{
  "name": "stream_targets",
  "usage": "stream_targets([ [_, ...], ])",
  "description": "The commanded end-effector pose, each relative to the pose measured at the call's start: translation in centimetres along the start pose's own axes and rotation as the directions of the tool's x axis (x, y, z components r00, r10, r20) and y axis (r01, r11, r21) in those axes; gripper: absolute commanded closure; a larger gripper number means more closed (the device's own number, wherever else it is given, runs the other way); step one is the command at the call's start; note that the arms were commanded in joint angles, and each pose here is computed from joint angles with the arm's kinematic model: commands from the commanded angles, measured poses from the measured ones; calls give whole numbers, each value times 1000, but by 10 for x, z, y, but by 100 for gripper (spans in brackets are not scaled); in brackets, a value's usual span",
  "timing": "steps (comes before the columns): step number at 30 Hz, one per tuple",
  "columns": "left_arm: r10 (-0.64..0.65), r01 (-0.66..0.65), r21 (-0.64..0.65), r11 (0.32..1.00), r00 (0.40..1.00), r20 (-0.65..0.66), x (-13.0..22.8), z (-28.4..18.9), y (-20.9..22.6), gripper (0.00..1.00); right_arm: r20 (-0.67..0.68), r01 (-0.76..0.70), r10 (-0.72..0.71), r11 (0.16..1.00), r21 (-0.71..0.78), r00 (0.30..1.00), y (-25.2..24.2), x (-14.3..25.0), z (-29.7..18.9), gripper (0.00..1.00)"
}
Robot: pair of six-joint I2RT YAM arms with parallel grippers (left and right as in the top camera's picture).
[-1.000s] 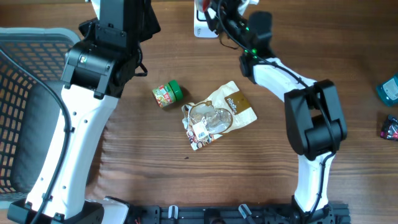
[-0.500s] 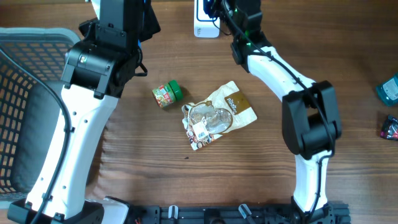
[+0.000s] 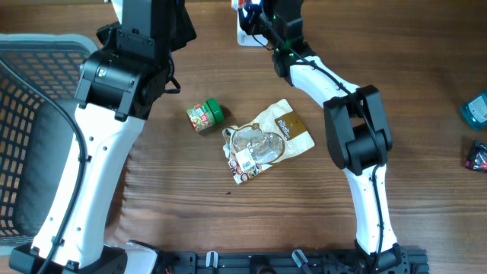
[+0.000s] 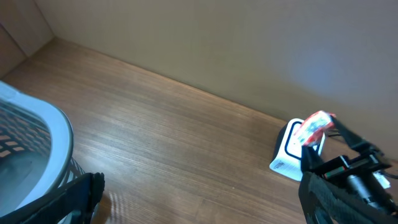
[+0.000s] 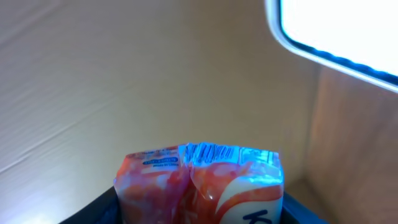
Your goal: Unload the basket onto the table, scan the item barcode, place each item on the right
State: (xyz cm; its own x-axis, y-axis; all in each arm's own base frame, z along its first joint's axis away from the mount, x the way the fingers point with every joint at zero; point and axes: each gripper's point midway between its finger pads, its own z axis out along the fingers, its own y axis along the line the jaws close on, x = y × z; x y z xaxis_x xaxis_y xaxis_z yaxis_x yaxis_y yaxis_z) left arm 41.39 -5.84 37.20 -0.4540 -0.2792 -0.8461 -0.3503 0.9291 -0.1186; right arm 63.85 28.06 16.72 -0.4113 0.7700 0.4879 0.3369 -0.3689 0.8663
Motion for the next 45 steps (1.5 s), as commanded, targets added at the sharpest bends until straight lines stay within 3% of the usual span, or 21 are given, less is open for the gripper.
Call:
stream_targets([
  [1,-27,27,-7,1000,999,33,-10,-9,6,0,-40,-9,11,999,33,999,-6,6,4,39],
  [7,-27,27,-7,1000,999,33,-10,-9,6,0,-47,-10,12,999,43,999,-8,7,4,29],
  [12,-27,27,-7,1000,999,33,-10,-9,6,0,-30,-26,30,993,119,999,-26,2,3,28],
  [25,-27,27,-7,1000,999,33,-10,-9,6,0,35,-40,36,991,124,999,-24,-21,0,23],
  [38,-27,27,-7,1000,999,33,-10,-9,6,0,53,-46,40,991,127,998,-23,-30,-1,25],
  [42,-27,27,-7,1000,999,33,-10,-9,6,0,-68,-17,21,997,70,997,-5,-6,0,23],
  [45,-27,27,-7,1000,999,33,-10,-9,6,0,-261,20,-1,997,71,965,-1,31,-5,12],
])
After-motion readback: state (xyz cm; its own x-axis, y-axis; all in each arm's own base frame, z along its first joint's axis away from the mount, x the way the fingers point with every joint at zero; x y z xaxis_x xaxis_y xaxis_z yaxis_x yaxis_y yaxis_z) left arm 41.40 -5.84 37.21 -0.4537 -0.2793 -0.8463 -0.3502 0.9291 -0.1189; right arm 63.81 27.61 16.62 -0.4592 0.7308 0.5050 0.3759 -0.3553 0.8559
